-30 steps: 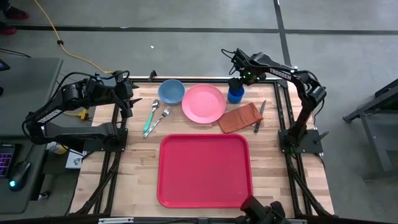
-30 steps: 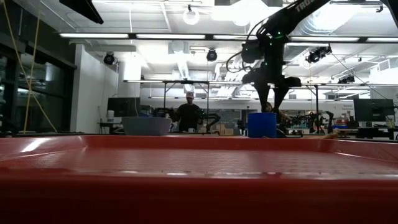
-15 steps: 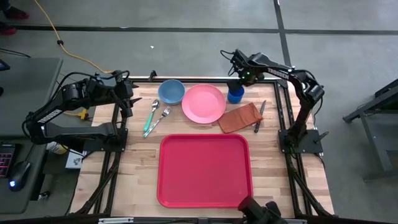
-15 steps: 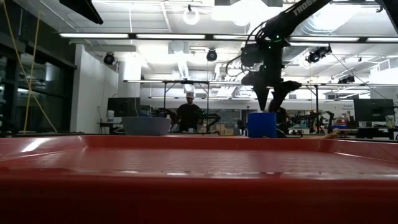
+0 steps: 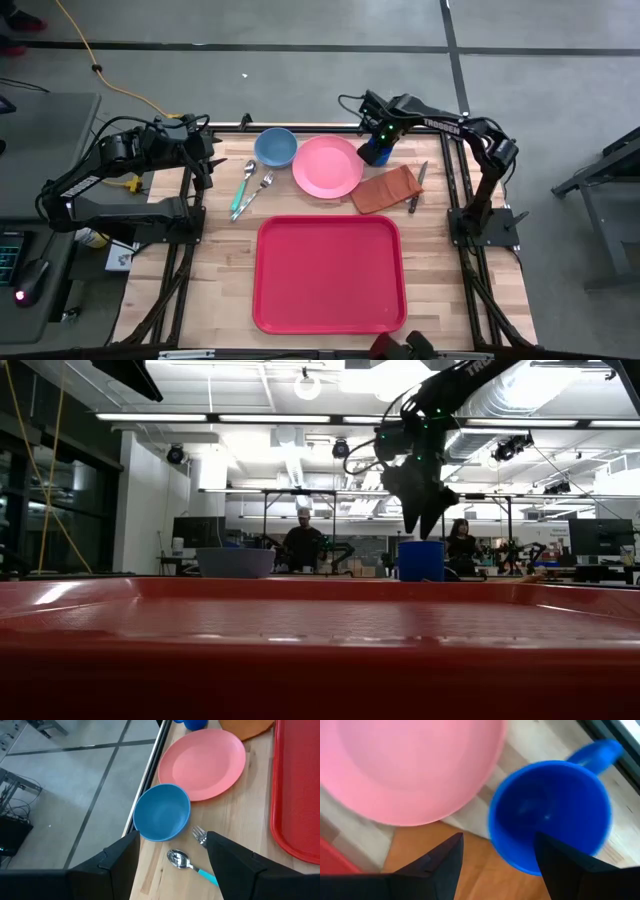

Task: Set up tray
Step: Put the blue mug on the top right of the red tray

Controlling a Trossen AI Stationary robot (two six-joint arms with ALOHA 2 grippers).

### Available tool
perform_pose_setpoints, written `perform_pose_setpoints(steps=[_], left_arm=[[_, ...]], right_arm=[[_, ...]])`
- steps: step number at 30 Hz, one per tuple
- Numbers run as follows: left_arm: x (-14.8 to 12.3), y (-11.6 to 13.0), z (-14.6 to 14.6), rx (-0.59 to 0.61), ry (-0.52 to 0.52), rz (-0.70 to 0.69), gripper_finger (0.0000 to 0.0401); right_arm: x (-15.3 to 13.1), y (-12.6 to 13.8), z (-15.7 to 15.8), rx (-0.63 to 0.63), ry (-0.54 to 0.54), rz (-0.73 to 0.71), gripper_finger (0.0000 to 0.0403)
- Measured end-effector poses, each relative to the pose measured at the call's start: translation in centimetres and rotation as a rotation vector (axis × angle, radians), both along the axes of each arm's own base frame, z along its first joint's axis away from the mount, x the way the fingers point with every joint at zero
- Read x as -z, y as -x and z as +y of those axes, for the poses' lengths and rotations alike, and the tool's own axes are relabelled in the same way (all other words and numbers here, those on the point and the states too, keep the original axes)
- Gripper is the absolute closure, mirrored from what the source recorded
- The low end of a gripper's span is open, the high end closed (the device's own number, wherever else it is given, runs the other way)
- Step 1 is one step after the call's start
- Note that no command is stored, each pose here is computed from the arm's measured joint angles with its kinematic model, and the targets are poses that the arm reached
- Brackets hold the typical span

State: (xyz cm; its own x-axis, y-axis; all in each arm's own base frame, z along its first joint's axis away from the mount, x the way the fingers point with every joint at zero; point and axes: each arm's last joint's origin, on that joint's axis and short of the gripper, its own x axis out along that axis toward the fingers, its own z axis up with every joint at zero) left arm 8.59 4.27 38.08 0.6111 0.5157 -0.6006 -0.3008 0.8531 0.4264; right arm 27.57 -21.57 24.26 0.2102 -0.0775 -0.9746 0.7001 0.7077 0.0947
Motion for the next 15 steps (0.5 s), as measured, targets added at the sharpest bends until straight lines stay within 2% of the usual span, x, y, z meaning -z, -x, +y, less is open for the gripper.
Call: perform_pose_setpoints(steps=[4,8,15], left_arm=[[0.0,0.0,0.0,0.000,0.000,0.000,0.0139],[0.0,0.0,0.0,0.000,0.000,0.000,0.0139],[0.0,0.0,0.0,0.000,0.000,0.000,0.0139]], right_arm=[[0.0,-0.9,0.8,-0.056,0.046,0.008,0.0183],[-0.1,-1.0,1.0,-0.046,0.122,0.061,0.0183],[1.6,-1.5,0.7,-0.042,0.075,0.092,0.0183]])
